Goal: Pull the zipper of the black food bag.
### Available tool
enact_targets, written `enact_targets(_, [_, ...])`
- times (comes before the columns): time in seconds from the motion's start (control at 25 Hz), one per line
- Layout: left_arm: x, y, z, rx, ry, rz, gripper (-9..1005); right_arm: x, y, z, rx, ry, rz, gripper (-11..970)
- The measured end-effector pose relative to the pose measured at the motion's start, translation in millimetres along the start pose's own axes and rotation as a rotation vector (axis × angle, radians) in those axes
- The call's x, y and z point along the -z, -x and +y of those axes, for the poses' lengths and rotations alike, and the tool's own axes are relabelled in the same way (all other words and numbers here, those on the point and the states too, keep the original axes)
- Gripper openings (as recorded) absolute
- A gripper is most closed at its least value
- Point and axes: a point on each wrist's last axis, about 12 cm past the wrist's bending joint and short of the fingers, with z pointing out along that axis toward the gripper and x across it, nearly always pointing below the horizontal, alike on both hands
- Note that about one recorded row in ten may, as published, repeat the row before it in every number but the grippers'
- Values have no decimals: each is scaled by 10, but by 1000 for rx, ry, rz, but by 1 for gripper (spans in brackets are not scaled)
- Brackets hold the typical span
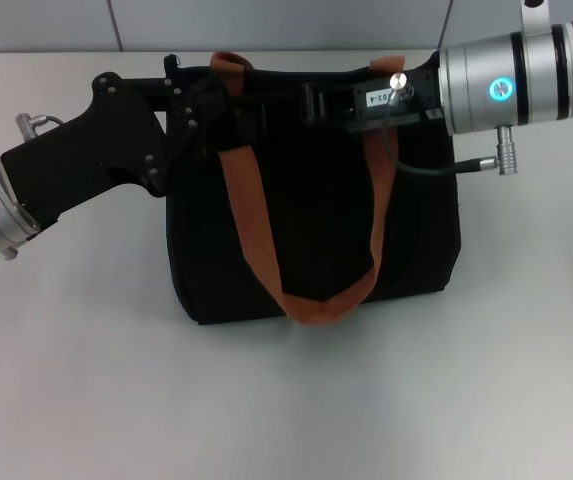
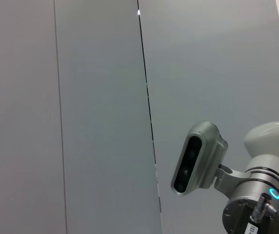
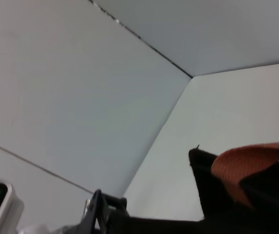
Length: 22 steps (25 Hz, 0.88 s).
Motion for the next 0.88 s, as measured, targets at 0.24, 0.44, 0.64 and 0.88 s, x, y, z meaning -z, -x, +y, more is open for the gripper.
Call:
enact_targets(0.24, [3,1,2,0,2,-1,17,-25,3,24,40,4,12,117])
enact_targets(0.44, [16,-5,-3,2,6,0,18,-5,28,33,56,-1,3,-2])
enact_targets(0.64, [25,-10,-7,3,9,2,18,5,29,27,57,-4,0,0])
enact_targets(0.88, [53,-10,-4,5,26,-4,17,175,19,-42,61,-42,-48,3])
